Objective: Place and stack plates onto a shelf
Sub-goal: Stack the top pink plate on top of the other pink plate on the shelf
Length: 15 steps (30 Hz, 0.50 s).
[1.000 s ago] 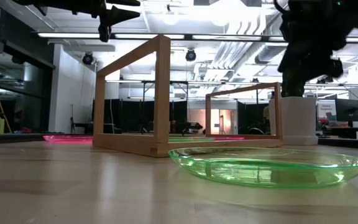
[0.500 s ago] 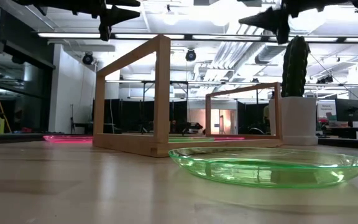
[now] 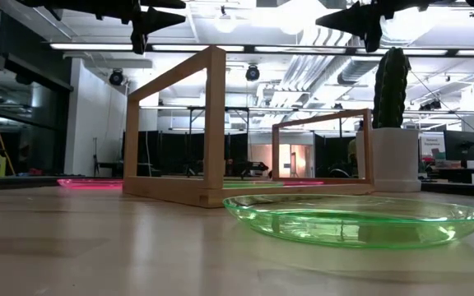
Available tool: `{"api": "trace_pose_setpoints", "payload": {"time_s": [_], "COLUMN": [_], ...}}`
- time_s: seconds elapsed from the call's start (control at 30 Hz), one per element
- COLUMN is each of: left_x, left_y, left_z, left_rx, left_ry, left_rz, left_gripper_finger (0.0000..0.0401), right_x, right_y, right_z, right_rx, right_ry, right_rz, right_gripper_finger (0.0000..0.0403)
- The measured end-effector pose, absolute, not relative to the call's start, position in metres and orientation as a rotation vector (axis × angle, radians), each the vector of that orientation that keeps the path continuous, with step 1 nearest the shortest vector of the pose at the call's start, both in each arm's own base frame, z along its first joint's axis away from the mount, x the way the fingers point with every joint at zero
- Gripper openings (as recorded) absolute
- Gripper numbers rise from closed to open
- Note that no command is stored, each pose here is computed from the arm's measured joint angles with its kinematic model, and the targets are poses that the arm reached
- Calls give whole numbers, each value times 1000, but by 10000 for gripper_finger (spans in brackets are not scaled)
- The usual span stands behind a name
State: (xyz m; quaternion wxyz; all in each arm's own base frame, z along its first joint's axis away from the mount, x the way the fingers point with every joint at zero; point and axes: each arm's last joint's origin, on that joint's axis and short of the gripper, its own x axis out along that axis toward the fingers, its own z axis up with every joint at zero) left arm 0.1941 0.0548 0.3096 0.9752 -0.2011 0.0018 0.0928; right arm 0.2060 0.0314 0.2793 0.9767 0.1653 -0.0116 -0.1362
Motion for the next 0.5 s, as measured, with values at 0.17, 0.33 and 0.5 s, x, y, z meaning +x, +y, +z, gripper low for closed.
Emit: {"api": "trace_pose_setpoints", "payload": {"time_s": [0.17, 0.33, 0.5], "left_x": [194, 189, 176], "left_y": [55, 69, 103], "left_z": [311, 338, 340], "left_rx": [-462, -463, -459], "left_ry": [-13, -3, 399], "left_rz": [207, 406, 819], "left_gripper_finger": [108, 108, 108], "right_x": [206, 206, 206], "right_y": [31, 31, 31], "right_z": [277, 275, 275], "right_rx": [376, 405, 421], "right_ry": [-10, 6, 3], "right_rz": [-279, -284, -284], "right_gripper_finger": [210, 210, 210]}}
